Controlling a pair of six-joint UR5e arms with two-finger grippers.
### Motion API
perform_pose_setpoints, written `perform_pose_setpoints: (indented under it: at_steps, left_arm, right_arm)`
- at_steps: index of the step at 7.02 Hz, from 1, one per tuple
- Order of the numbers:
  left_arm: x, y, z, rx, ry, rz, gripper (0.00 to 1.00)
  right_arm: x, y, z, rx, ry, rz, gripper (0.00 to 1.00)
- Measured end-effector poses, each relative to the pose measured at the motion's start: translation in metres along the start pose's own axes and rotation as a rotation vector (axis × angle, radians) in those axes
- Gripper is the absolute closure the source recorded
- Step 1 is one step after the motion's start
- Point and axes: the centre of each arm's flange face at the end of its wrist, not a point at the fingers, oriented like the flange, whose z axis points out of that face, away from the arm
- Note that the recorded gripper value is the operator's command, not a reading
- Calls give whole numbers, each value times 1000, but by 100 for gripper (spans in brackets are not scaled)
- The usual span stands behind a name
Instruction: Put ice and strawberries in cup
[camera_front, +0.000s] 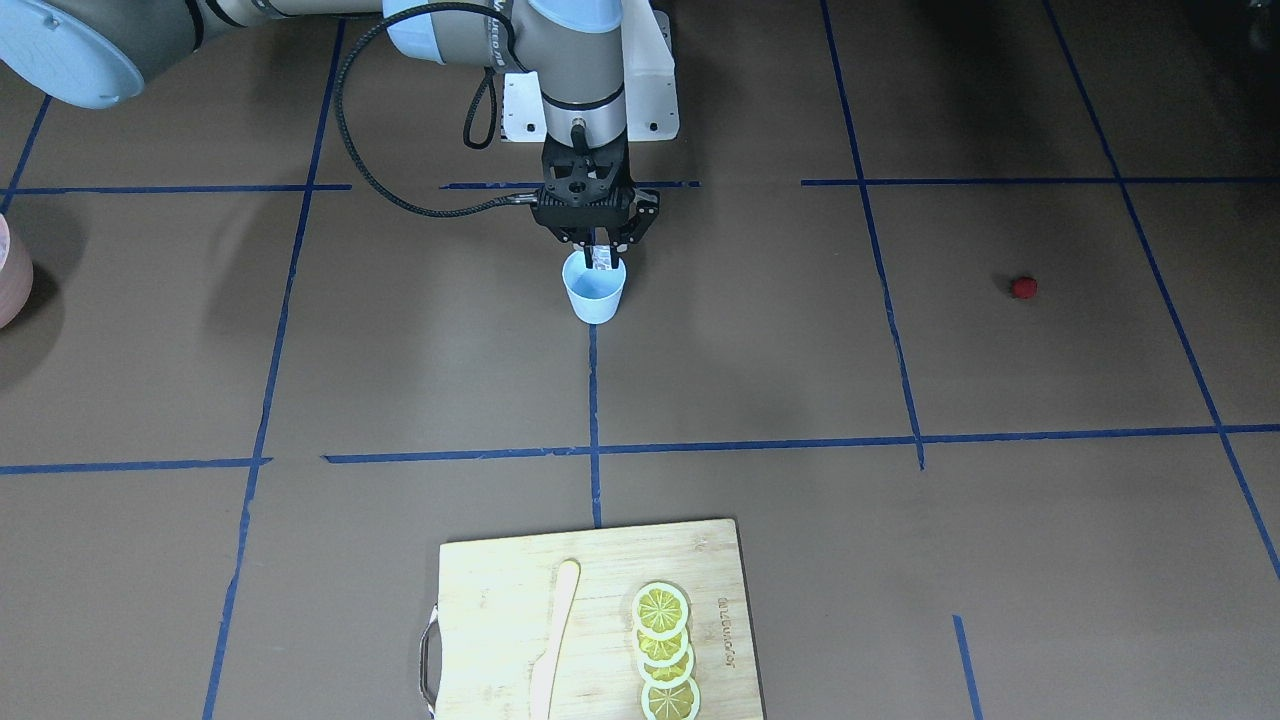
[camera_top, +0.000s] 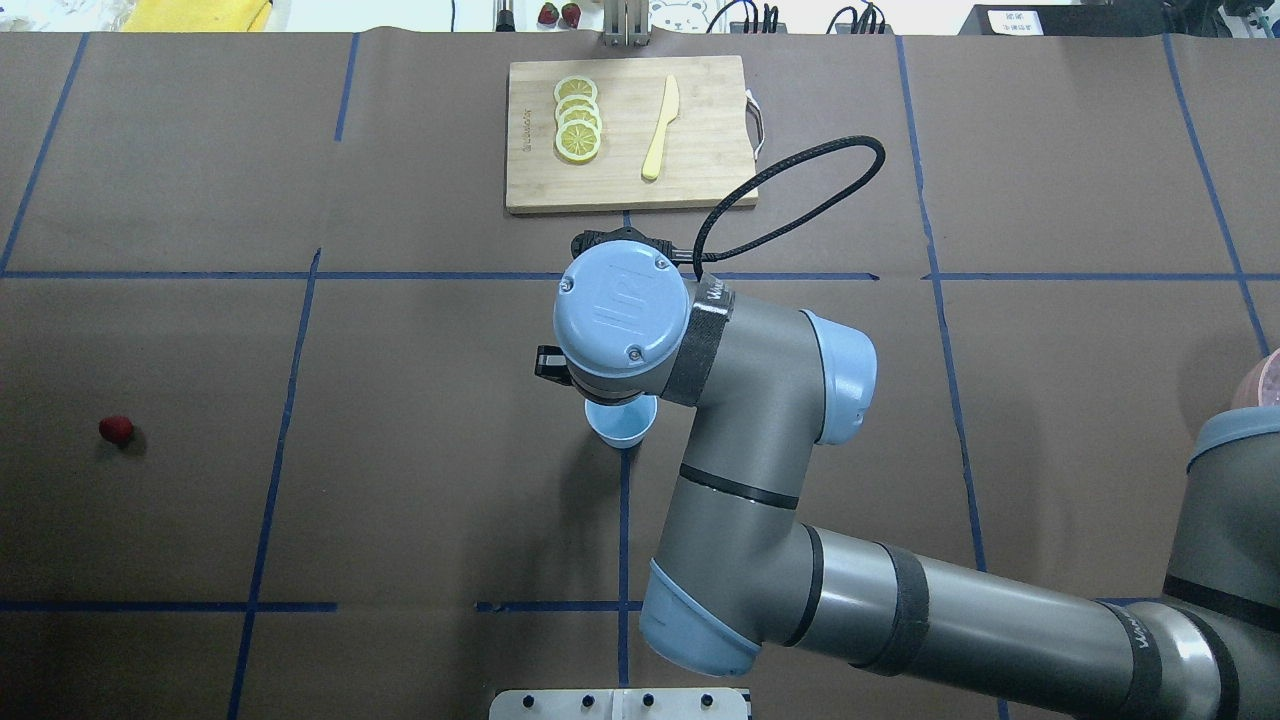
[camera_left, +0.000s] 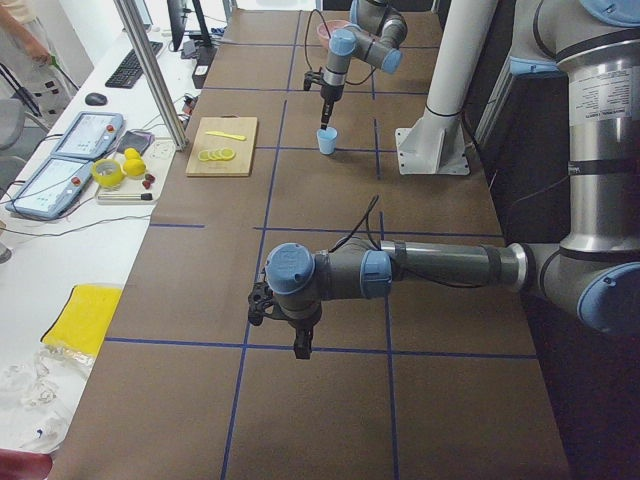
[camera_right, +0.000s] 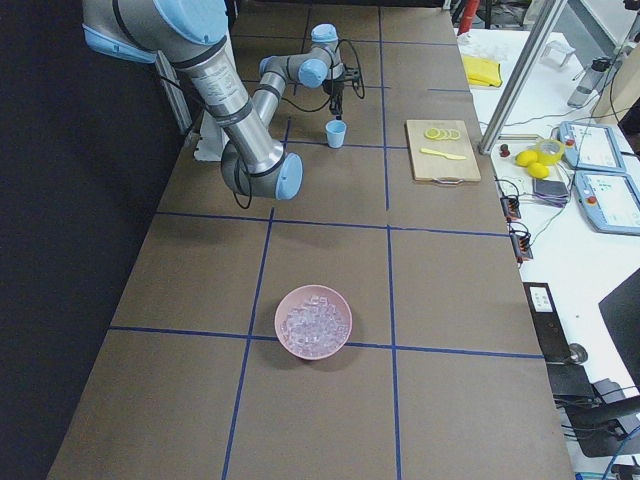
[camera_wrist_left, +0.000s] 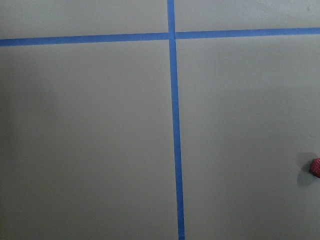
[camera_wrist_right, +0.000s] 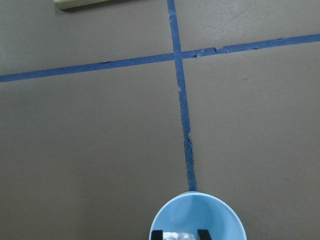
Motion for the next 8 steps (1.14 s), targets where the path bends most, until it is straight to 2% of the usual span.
perform_pose_setpoints:
  at_steps: [1,6,8]
  left_arm:
    - [0,0,0,0,0,0,0]
    - [0,0,0,-1,0,0,0]
    - [0,0,1,-2,0,0,0]
  right_arm:
    - [1,0,4,1,9,-1,1]
    - [1,-1,0,7,6,-8,0]
    - [20,-33,-6,6,10,-2,0]
